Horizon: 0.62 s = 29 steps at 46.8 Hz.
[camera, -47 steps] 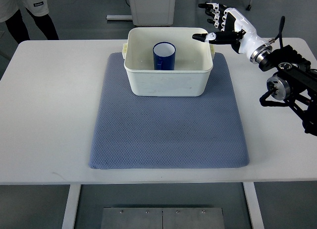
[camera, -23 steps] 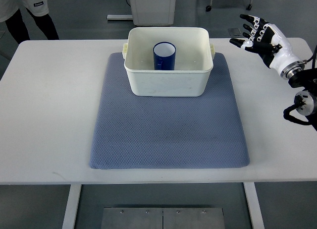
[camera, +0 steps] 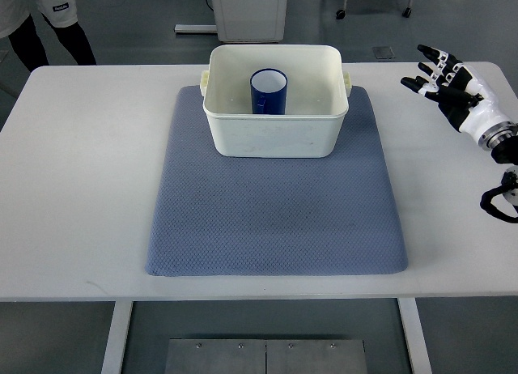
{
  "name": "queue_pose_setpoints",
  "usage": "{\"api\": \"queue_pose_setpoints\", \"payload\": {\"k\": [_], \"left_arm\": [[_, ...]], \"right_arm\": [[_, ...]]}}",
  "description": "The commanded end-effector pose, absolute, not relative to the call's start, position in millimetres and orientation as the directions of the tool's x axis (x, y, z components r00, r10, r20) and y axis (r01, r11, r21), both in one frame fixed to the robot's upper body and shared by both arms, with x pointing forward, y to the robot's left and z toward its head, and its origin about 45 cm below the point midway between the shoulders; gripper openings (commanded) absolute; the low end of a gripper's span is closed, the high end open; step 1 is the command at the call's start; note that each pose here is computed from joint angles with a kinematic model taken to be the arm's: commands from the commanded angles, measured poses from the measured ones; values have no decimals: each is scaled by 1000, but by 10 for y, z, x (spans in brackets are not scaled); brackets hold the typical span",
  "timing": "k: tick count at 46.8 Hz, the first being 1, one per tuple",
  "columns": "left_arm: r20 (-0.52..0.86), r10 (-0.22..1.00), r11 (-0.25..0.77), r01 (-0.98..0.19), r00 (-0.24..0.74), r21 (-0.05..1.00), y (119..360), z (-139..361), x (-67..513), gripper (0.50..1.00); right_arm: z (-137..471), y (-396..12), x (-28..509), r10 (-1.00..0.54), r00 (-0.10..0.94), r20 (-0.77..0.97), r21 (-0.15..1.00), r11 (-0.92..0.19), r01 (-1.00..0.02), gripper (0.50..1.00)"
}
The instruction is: Place cup in box with right hand
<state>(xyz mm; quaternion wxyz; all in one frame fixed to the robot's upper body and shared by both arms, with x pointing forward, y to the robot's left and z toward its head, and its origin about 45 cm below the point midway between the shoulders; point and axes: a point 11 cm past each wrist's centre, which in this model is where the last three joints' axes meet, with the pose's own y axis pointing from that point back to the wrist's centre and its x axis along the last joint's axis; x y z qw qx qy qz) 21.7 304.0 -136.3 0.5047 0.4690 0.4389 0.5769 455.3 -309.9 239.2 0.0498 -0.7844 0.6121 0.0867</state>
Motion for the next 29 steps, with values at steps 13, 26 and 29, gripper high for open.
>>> {"api": "queue_pose_setpoints", "payload": {"k": [13, 26, 29], "left_arm": [[99, 994, -106, -171, -51, 980, 3040, -1363, 217, 1000], [99, 994, -106, -171, -51, 980, 3040, -1363, 217, 1000], [97, 994, -105, -171, -51, 980, 3038, -1363, 217, 1000]], "right_arm": [[2014, -3033, 4469, -928, 145, -344, 58, -175, -983, 1000], [1896, -2974, 4440, -905, 114, -409, 67, -154, -986, 1000], [1897, -2965, 4441, -901, 112, -419, 63, -152, -986, 1000]]}}
